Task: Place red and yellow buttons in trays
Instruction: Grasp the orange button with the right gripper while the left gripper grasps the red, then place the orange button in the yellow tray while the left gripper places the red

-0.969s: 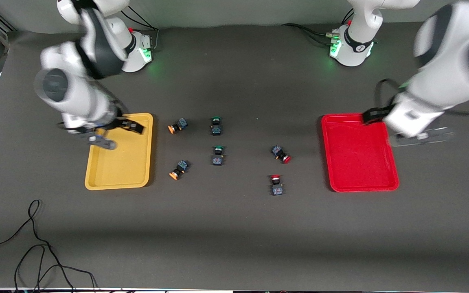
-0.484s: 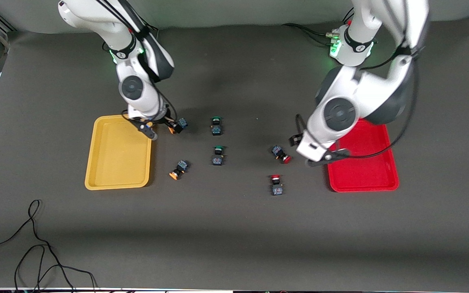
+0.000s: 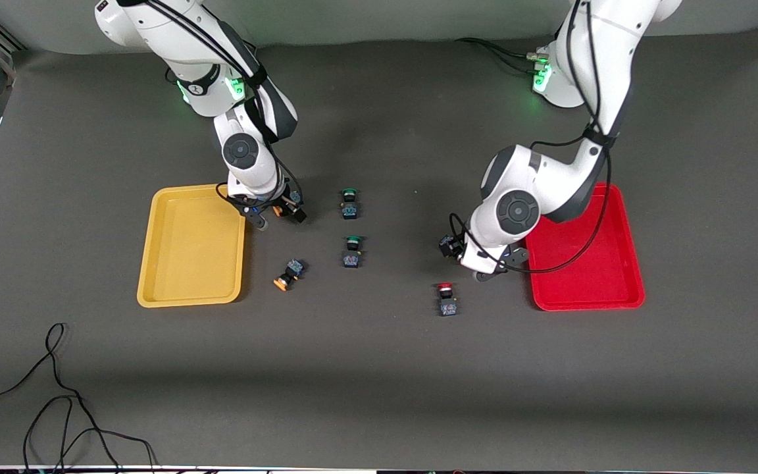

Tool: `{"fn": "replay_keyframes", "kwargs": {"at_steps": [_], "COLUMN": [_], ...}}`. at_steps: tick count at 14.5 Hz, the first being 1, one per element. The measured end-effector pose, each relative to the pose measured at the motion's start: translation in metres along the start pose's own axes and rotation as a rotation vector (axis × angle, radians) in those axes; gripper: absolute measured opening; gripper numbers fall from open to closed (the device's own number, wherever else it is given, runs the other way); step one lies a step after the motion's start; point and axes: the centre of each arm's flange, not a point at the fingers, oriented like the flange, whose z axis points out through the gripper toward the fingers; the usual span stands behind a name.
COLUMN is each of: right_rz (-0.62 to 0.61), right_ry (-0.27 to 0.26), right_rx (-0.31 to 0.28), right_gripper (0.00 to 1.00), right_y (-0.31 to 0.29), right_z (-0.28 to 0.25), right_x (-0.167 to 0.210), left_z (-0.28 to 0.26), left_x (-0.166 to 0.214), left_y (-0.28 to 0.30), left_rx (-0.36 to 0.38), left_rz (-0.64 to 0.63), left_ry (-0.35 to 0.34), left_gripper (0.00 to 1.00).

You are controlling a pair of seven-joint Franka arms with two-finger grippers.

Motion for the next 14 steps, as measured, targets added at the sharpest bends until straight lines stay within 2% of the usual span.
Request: {"fn": "replay_keyframes", "kwargs": {"at_steps": [4,5,6,8,11,14], "right_rz": [-0.002,-0.003,-0.007,-0.02,-0.068,-0.159], "right_ry": [-0.001,-0.005,-0.01,-0.024,-0.044,-0.027], "right_rx": [0.018,0.015,0.011,0.011,0.045,0.094], "right_gripper": [0.41,0.41,0.41,0.41,0.41,0.41], "right_y": [-0.004,-0.005,-0.006,-0.006,0.019,0.076], "right_z": [-0.013,-0.017,-0.024,-0.048,-0.106,-0.13], "right_x": [-0.001,-0.001,0.0,0.014,0.086,0.176], "left_z": [0.037,0.043,0.046,0.047,0.043,0.006], "left_x": [0.009,0.01,0.01,0.011,0.012,0.015], "left_y": [-0.002,-0.003,-0.003,-0.003,-0.002,-0.002], "left_rx": [-0.001,0.0,-0.002,-0.01,-0.02,-0.011], "left_rz": [-0.037,-0.046,-0.052,-0.066,-0.074,-0.076], "left_ry": [-0.008,-0.016,-0.021,-0.03,-0.032,-0.049], "left_gripper": [0.96,0.92,0.82,0.57,0.33,0.33]}}
